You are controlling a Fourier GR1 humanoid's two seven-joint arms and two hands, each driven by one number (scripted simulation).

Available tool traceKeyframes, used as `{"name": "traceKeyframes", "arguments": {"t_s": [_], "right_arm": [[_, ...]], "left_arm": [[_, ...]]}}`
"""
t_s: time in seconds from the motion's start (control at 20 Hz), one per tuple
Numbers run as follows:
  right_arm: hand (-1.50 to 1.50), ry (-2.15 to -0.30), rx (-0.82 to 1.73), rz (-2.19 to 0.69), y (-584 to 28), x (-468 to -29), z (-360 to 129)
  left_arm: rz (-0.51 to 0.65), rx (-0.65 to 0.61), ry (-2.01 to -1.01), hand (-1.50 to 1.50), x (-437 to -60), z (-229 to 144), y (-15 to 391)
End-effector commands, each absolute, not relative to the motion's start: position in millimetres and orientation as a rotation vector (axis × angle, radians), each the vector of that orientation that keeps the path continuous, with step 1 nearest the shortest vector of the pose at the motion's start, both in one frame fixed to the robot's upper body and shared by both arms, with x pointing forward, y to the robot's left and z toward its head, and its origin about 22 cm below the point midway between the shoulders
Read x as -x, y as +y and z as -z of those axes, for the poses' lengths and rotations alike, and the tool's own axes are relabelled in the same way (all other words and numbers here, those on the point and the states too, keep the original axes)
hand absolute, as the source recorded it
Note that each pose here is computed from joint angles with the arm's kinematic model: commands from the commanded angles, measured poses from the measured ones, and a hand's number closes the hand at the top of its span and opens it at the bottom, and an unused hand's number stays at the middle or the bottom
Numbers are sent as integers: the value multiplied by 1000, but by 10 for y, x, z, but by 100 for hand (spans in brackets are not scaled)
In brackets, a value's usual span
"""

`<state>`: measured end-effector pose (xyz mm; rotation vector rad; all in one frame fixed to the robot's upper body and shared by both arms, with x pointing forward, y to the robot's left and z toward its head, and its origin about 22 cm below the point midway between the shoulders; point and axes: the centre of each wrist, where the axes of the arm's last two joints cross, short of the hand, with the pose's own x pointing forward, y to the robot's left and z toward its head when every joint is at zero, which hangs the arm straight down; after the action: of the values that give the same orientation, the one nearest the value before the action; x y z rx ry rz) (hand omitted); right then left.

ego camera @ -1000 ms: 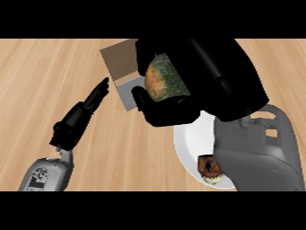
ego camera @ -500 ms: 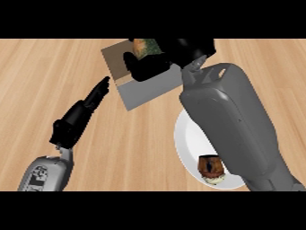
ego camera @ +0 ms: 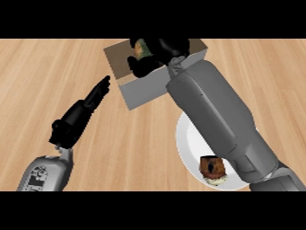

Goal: Pick the squash from the plate and place it in the cardboard box

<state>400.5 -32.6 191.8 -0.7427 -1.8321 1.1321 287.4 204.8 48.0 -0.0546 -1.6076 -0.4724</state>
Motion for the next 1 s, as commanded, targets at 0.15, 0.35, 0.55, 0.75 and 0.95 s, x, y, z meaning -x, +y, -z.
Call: {"name": "traceKeyframes", "arguments": {"t_s": [0.15, 0.35, 0.55, 0.75, 0.95], "right_arm": [[-150, -1647, 556, -1018, -454, -4299, -1669], [-150, -1643, 520, -1003, -504, -4340, -1337], [-150, -1750, 378, -805, -570, -4380, -1381], [-150, -1873, 285, -494, -809, -4399, -1366], [-150, -1874, 117, -302, -1145, -4498, -1376]], "left_arm": [[475, 59, -1626, 0, -2942, -441, 1951], [488, 67, -1620, 0, -2827, -464, 1949], [493, 71, -1627, 0, -2948, -466, 2027], [487, 75, -1624, 0, -2877, -501, 2025], [465, 74, -1627, 0, -2839, -448, 1838]]}}
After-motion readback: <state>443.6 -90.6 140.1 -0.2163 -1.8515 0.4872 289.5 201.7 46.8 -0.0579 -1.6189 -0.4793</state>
